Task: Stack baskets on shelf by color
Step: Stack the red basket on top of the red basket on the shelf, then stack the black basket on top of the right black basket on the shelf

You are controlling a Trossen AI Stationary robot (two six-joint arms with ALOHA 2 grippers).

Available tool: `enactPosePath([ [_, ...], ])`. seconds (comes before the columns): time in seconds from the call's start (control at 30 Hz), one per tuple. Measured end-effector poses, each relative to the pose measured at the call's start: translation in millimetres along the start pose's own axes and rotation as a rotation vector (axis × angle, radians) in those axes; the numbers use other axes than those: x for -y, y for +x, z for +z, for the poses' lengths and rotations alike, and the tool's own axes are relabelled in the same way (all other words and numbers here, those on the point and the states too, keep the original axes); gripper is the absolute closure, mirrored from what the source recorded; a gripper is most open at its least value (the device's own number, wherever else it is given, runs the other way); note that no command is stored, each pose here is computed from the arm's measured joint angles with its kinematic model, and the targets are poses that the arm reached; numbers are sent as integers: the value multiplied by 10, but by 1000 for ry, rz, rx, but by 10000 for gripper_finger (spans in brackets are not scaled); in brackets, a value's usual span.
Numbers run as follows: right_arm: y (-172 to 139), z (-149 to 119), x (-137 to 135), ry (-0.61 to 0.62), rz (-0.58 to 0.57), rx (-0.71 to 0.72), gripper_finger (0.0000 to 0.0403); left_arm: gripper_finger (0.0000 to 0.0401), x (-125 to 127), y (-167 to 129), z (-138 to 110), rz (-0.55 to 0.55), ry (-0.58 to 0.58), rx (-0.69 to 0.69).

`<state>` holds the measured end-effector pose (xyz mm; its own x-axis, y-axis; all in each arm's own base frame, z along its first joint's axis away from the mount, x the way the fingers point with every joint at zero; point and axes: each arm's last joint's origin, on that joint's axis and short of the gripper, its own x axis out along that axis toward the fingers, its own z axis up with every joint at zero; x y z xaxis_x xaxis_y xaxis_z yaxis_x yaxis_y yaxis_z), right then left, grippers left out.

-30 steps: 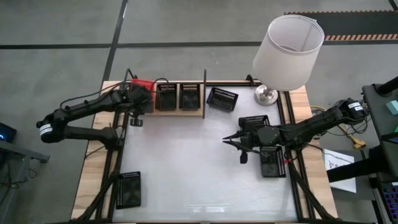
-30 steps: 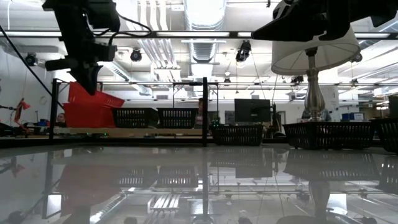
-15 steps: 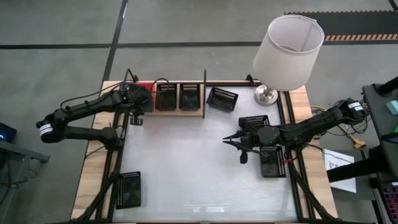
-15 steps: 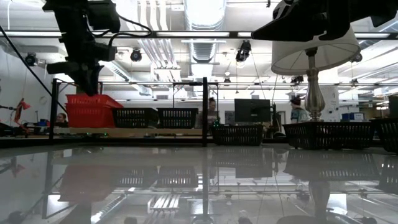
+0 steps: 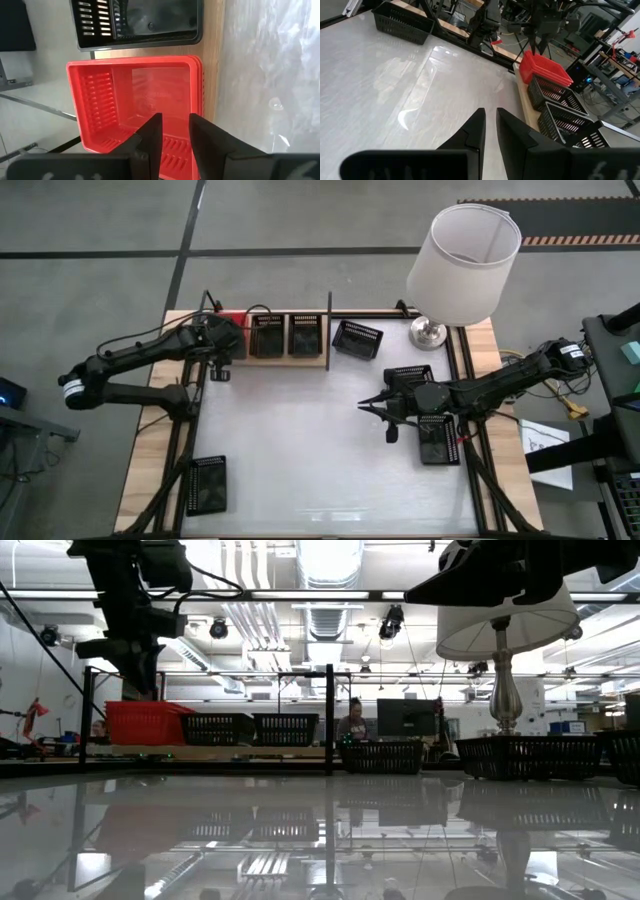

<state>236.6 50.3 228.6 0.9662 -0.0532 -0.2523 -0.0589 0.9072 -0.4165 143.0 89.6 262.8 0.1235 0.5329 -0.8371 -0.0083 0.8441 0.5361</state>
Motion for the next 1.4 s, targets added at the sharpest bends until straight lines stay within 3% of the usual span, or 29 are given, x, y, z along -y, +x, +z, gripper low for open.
enactPosePath([
  [0.27,0,0,1,0,0,0,364,322,-4,-63,20,-4,16,8],
  [0.37,0,0,0,0,0,0,364,322,-35,-174,98,16,-60,70],
  [0.5,0,0,0,-3,0,0,364,322,-55,-422,281,18,-239,242],
  [0.6,0,0,1,-11,0,0,364,322,-2,-643,465,-48,-339,447],
  [0.8,1,-6,2,-11,0,-5,364,322,351,-1054,802,-166,-322,880],
  [0.97,4,-12,12,4,-3,-9,364,322,725,-1203,916,-163,-303,1083],
  [1.2,53,-78,90,54,-36,-44,364,322,1241,-1003,1008,-66,-253,1366],
  [1.4,174,-224,76,157,-40,-125,364,322,1412,-754,967,21,-264,1487],
])
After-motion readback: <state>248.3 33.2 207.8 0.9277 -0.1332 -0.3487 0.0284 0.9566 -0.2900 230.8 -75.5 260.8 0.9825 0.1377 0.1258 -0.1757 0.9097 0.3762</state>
